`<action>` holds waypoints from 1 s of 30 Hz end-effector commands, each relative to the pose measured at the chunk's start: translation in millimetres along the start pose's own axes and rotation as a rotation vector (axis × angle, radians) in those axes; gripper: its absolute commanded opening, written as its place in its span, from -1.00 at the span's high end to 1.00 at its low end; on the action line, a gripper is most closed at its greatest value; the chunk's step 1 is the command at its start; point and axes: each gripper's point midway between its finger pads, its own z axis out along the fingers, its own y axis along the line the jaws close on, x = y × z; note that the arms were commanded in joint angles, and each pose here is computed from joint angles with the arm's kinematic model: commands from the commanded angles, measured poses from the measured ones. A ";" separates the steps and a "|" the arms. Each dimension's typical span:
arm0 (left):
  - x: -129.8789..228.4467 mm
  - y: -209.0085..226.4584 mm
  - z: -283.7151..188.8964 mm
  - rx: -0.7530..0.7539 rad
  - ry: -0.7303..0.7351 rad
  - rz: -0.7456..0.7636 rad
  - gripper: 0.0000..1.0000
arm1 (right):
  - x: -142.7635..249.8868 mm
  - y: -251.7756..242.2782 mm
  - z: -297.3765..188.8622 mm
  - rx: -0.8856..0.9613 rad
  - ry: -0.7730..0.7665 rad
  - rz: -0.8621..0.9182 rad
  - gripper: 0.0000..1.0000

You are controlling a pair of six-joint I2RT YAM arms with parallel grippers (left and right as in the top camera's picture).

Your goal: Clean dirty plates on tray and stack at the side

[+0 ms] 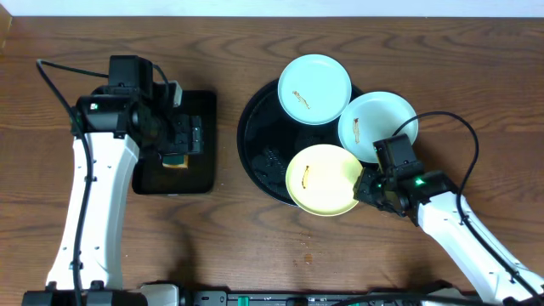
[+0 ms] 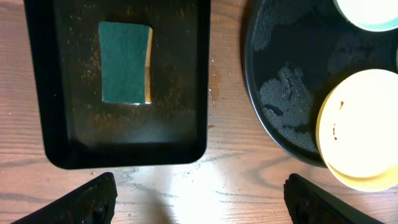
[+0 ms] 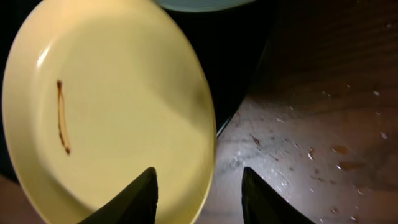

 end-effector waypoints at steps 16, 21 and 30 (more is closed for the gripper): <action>-4.3 -2.3 -5.6 0.012 -0.017 0.017 -0.72 | 2.2 -5.1 34.8 0.059 0.051 0.048 0.98; -4.4 -2.3 -5.6 0.012 -0.018 0.017 -0.72 | -13.9 10.4 22.7 0.018 0.004 0.025 0.98; -14.0 5.3 -6.0 -0.032 -0.057 -0.002 -0.72 | -47.8 23.6 13.0 0.014 -0.131 -0.145 0.98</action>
